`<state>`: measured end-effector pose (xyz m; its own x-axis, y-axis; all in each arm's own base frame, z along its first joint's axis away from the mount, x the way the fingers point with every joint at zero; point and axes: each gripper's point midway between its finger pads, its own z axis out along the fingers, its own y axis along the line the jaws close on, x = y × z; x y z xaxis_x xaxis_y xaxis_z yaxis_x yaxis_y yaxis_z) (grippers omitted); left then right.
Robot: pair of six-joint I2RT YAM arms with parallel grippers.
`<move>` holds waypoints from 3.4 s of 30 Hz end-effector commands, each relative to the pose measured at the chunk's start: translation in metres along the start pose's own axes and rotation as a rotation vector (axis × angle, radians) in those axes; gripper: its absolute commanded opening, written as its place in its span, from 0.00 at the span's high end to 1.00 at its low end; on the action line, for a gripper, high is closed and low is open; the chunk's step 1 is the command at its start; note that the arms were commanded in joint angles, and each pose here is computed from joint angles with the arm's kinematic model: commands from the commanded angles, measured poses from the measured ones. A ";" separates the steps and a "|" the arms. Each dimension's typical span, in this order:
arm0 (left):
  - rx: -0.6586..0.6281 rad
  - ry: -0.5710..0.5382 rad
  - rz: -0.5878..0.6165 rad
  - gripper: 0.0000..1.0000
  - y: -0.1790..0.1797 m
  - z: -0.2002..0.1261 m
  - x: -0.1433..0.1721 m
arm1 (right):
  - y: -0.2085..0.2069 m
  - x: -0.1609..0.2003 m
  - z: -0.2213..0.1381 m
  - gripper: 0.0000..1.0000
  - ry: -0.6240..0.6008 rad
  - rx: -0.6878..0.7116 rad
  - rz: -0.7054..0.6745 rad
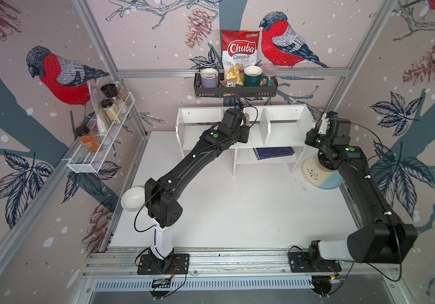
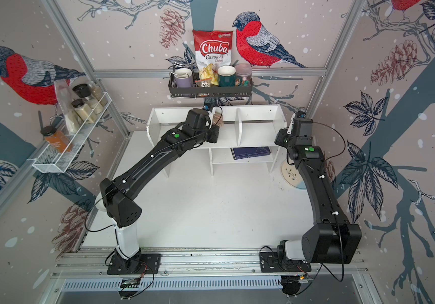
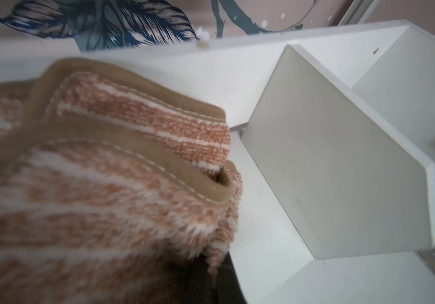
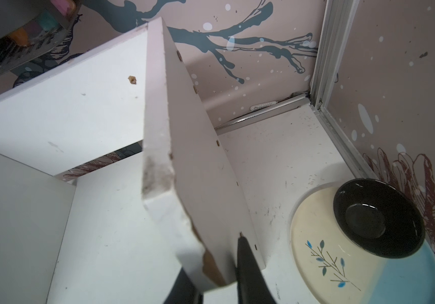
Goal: Wipe the bookshelf clean with a cloth
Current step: Wipe the dust from the shelf, then adjust the cleaning item.
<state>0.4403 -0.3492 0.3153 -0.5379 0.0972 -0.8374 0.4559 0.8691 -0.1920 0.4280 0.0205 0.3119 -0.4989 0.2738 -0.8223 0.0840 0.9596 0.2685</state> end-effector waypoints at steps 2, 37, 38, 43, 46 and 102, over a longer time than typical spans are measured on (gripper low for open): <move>0.049 0.009 -0.038 1.00 -0.015 0.002 0.008 | 0.010 0.027 -0.002 1.00 0.125 -0.063 0.110; -0.211 -0.126 -0.029 1.00 0.031 0.004 -0.037 | 0.013 0.028 -0.003 1.00 0.126 -0.088 0.114; -0.203 -0.118 -0.010 1.00 0.027 0.005 -0.034 | 0.013 0.028 -0.003 1.00 0.127 -0.088 0.115; -0.128 -0.061 0.027 1.00 0.003 0.017 -0.014 | 0.013 0.028 -0.004 1.00 0.125 -0.086 0.115; -0.043 -0.046 -0.011 1.00 -0.015 0.023 -0.004 | 0.011 0.029 -0.003 1.00 0.128 -0.080 0.113; 1.147 -0.616 -0.568 1.00 -0.067 -0.219 -0.120 | 0.285 -0.025 -0.180 0.02 -0.097 -1.208 0.160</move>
<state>0.3292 -0.3176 0.5281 -0.6036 -0.5922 -0.5338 0.7260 -0.1317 -0.6750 0.3199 0.2724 0.4680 -0.4993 0.3876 -0.7749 -0.6845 0.3718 0.6270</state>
